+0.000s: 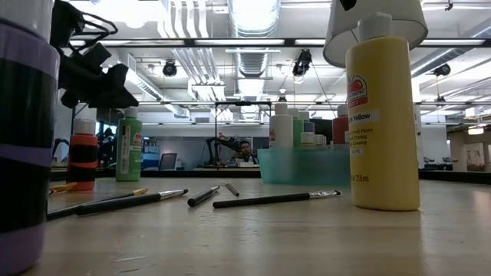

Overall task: Pick & Place Paint Supplies
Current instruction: Put the big green paint bottle into the green bin

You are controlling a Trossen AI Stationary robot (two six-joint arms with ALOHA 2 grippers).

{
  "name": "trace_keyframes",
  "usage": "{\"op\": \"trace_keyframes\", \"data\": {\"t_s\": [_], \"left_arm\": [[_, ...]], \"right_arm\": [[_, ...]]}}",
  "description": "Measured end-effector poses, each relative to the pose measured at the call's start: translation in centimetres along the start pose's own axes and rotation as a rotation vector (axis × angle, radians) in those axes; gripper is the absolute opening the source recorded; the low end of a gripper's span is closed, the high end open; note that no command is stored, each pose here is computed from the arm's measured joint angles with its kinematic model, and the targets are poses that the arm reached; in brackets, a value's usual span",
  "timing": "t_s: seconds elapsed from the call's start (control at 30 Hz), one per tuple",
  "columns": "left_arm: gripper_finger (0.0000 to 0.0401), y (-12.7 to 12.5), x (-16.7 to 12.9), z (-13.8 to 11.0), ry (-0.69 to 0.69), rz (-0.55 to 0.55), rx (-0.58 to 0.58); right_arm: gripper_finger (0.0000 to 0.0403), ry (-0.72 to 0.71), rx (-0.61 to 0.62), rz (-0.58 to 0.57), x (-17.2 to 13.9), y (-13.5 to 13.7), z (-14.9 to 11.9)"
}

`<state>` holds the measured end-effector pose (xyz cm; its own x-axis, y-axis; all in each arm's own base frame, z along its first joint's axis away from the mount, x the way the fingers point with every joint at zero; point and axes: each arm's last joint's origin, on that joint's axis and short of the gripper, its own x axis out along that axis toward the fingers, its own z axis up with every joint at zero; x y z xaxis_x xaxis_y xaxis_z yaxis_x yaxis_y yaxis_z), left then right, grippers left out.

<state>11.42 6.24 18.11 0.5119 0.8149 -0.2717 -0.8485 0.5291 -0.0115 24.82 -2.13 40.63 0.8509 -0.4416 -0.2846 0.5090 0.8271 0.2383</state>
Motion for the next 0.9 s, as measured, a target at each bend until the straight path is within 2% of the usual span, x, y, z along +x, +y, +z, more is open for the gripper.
{"op": "trace_keyframes", "data": {"t_s": [0.17,0.5,0.7,0.9], "left_arm": [[0.0168,0.0,-0.1,0.2,-0.017,0.012,-0.008],[0.0168,-0.1,-0.4,2.0,-0.062,0.008,0.081],[0.0168,0.0,-0.4,1.6,-0.036,0.020,0.108],[0.0168,0.1,-0.3,1.3,-0.013,0.078,0.136]], "right_arm": [[0.0008,0.000,0.000,0.000,0.0,0.0,0.0],[0.0008,0.000,0.000,0.000,0.0,0.0,0.0],[0.0008,-0.001,0.001,0.001,0.0,0.0,0.0],[0.0008,-0.001,0.002,-0.003,0.0,-0.1,0.0]]}}
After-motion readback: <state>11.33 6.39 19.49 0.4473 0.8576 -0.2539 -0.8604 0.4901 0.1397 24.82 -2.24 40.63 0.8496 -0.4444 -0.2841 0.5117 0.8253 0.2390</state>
